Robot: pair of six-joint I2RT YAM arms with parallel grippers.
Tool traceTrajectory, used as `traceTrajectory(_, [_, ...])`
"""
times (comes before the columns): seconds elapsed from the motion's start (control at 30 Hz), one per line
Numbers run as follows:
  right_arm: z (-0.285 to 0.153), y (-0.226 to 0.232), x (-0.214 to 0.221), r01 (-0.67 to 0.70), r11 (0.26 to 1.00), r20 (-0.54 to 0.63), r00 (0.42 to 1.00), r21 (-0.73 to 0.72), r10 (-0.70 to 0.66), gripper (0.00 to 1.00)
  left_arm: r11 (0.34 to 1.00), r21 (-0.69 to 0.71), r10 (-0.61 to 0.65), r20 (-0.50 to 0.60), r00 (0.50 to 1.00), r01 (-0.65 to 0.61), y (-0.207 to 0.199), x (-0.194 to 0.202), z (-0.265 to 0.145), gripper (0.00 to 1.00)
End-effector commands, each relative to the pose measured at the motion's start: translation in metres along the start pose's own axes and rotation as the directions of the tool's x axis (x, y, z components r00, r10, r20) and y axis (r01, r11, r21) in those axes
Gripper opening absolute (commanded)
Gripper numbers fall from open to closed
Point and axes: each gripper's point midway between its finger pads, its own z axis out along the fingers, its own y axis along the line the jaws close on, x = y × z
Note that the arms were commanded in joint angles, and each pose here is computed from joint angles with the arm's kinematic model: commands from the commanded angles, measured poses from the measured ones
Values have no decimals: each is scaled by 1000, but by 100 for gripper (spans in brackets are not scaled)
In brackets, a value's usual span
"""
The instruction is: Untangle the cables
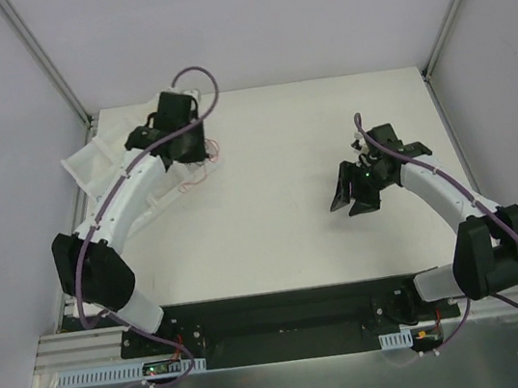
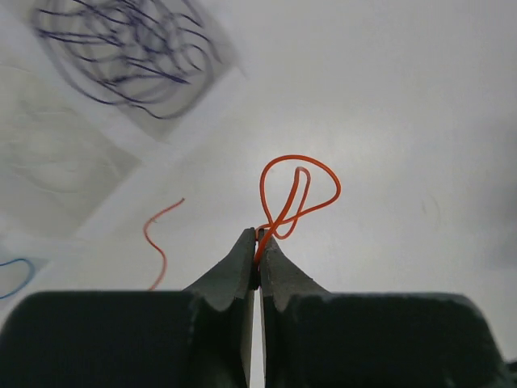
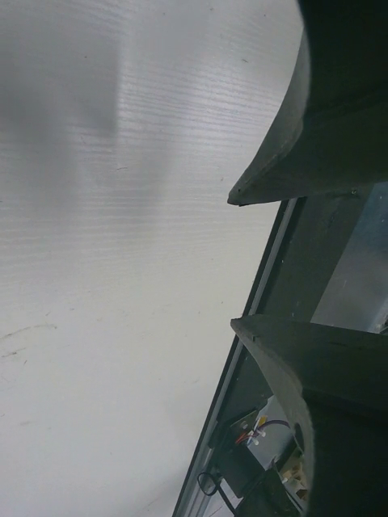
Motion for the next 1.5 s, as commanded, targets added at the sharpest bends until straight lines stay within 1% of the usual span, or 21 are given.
traceTrajectory(0.0, [1, 4, -2, -6, 1000, -3, 1000, -22, 6, 59, 979, -180, -68, 145, 987, 94, 82, -56, -26, 0])
traceTrajectory(0.1, [1, 3, -2, -6, 1000, -5, 1000, -17, 6, 59, 945, -211, -197, 239, 951, 249, 136, -90, -38, 0])
traceTrajectory(0.2, [0, 3, -3, -5, 1000, -9, 1000, -10, 5, 59, 918, -166, -296, 318, 901, 360, 170, -120, -39, 0])
traceTrajectory(0.23, [0, 2, -4, -4, 1000, -10, 1000, -5, 4, 59, 920, -125, -316, 329, 890, 373, 175, -130, -37, 0])
traceTrajectory(0.27, [0, 2, -5, -3, 1000, -12, 1000, -3, 3, 59, 910, -114, -341, 344, 875, 399, 190, -137, -36, 0])
traceTrajectory(0.37, [-1, 1, -6, 1, 1000, -17, 1000, 11, -1, 59, 895, -80, -379, 378, 844, 438, 216, -161, -30, 0])
traceTrajectory(0.5, [0, 0, -9, 0, 1000, -31, 1000, 28, 0, 59, 880, -50, -412, 416, 810, 473, 243, -187, -18, 0])
traceTrajectory(0.6, [0, -1, -11, -3, 999, -34, 999, 37, 5, 59, 859, -36, -451, 419, 788, 511, 263, -192, -3, 0])
traceTrajectory(0.67, [-2, -2, -12, -5, 999, -27, 1000, 44, 6, 59, 839, -29, -488, 402, 775, 543, 277, -187, 15, 0])
traceTrajectory(0.83, [-7, -5, -13, -7, 998, -17, 1000, 62, 8, 59, 775, -12, -588, 354, 727, 632, 303, -167, 45, 0])
traceTrajectory(0.87, [-7, -5, -13, -7, 998, -17, 1000, 62, 8, 59, 764, -3, -605, 341, 719, 645, 305, -163, 49, 2])
traceTrajectory(0.9, [-7, -4, -13, -8, 998, -15, 1000, 61, 9, 59, 752, 6, -624, 325, 710, 659, 306, -159, 54, 10])
traceTrajectory(0.93, [-7, -5, -13, -10, 998, -18, 1000, 61, 11, 59, 744, 21, -641, 307, 704, 668, 305, -155, 57, 13])
traceTrajectory(0.97, [-7, -4, -14, -11, 998, -17, 1000, 59, 12, 59, 742, 23, -645, 298, 704, 670, 304, -152, 57, 19])
traceTrajectory(1.07, [-6, -2, -15, -14, 998, -19, 1000, 53, 15, 59, 732, -31, -644, 292, 707, 680, 304, -134, 51, 37])
traceTrajectory(1.1, [-7, -1, -17, -14, 999, -17, 1000, 49, 15, 59, 734, -47, -638, 293, 712, 678, 303, -128, 45, 40])
traceTrajectory(1.17, [-7, 0, -18, -12, 999, -13, 1000, 43, 13, 59, 755, -46, -618, 283, 733, 654, 295, -122, 35, 45])
traceTrajectory(1.27, [-7, 2, -17, -10, 999, -12, 1000, 33, 11, 59, 776, -23, -605, 255, 754, 630, 273, -105, 17, 47])
traceTrajectory(1.33, [-7, 4, -17, -4, 1000, -12, 1000, 27, 5, 60, 782, -21, -603, 228, 764, 623, 260, -87, 7, 48])
traceTrajectory(1.4, [-8, 4, -19, 11, 999, -6, 1000, 31, -11, 60, 789, -9, -601, 195, 775, 614, 238, -65, 0, 50])
traceTrajectory(1.47, [-11, 5, -22, 21, 999, -7, 1000, 42, -21, 61, 815, 15, -573, 168, 802, 579, 208, -44, -6, 51])
